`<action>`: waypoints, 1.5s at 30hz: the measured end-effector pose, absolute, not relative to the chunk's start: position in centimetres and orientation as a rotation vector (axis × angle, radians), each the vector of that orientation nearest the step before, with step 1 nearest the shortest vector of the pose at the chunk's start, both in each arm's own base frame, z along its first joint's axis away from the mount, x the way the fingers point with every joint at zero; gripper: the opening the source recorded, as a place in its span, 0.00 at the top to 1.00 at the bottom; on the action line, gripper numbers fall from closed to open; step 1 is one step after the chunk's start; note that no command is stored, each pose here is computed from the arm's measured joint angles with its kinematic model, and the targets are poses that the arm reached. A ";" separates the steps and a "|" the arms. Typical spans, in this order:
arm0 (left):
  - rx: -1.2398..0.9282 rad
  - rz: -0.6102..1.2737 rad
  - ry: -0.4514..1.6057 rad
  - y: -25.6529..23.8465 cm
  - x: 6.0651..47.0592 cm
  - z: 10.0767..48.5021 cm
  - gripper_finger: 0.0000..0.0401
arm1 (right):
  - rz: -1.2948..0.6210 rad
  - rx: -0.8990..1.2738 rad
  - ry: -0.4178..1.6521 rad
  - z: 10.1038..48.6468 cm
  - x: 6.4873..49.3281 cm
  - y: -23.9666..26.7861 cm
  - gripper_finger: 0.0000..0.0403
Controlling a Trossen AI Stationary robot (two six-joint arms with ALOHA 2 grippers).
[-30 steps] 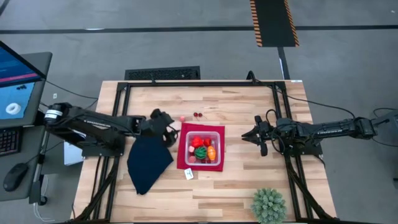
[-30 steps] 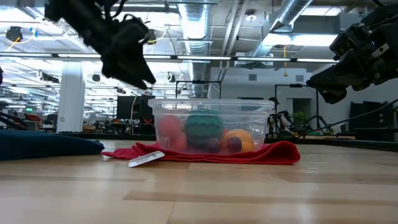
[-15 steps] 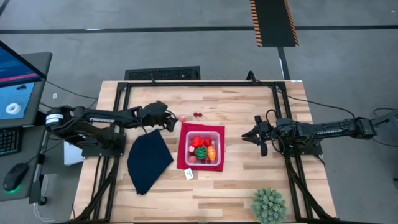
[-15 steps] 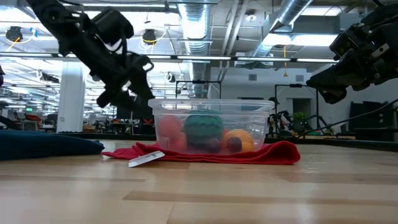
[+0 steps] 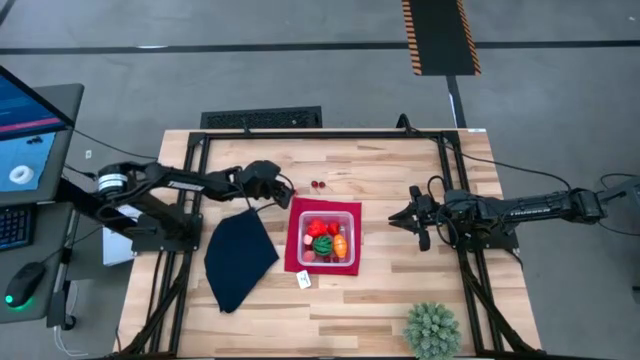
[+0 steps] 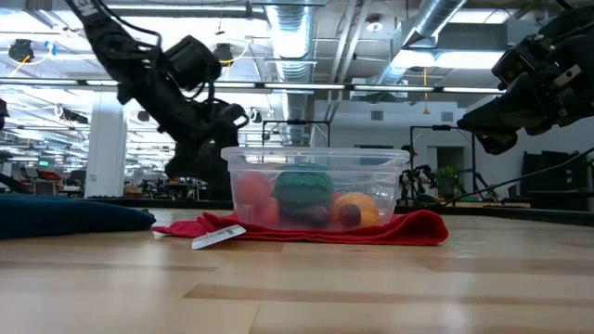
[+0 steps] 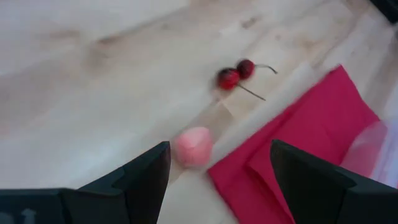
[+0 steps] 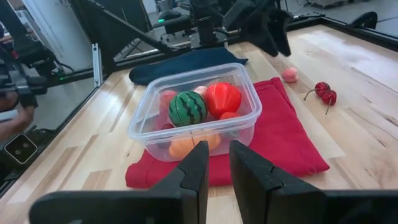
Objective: Pick and placing Produce into tupperware
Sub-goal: Put the peach in the transparent bin
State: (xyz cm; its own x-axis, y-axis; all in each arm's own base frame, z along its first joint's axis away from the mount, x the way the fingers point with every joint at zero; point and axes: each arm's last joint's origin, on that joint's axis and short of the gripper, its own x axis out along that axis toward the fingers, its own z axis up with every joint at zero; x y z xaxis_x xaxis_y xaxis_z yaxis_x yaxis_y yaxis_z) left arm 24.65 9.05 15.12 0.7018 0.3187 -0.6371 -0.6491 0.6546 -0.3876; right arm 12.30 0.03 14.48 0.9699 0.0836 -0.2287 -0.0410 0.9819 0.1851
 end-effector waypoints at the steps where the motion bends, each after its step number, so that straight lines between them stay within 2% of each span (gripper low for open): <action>1: -0.646 0.564 0.575 9.2 25.0 15.0 0.34 | 0.063 0.180 0.238 14.5 12.3 0.0 0.78; 7: -0.682 0.545 0.671 9.8 26.0 13.8 0.34 | 0.063 0.180 0.238 14.5 12.3 0.0 0.78; 22: -0.641 0.597 0.650 10.0 26.1 13.9 0.34 | 0.063 0.180 0.238 14.5 12.3 0.0 0.78; 27: -0.617 0.565 0.669 10.0 26.1 13.9 0.34 | 0.063 0.180 0.238 14.5 12.3 0.0 0.78; 30: -0.598 0.517 0.753 10.0 25.8 13.7 0.34 | 0.063 0.180 0.238 14.5 12.3 0.0 0.78; 35: -0.554 0.483 0.852 10.1 25.9 14.1 0.34 | 0.063 0.180 0.238 14.5 12.3 0.0 0.78; 45: -0.534 0.497 0.856 11.0 26.3 15.3 0.34 | 0.063 0.180 0.238 14.5 12.3 0.0 0.78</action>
State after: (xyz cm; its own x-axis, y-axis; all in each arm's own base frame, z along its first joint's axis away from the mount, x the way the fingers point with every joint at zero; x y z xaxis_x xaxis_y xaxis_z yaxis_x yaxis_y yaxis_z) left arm 26.33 11.05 15.32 0.5595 0.1936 -0.8059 -0.6042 0.7608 -0.2367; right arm 12.29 0.03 14.48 0.9699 0.0833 -0.2288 -0.0407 0.9820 0.1847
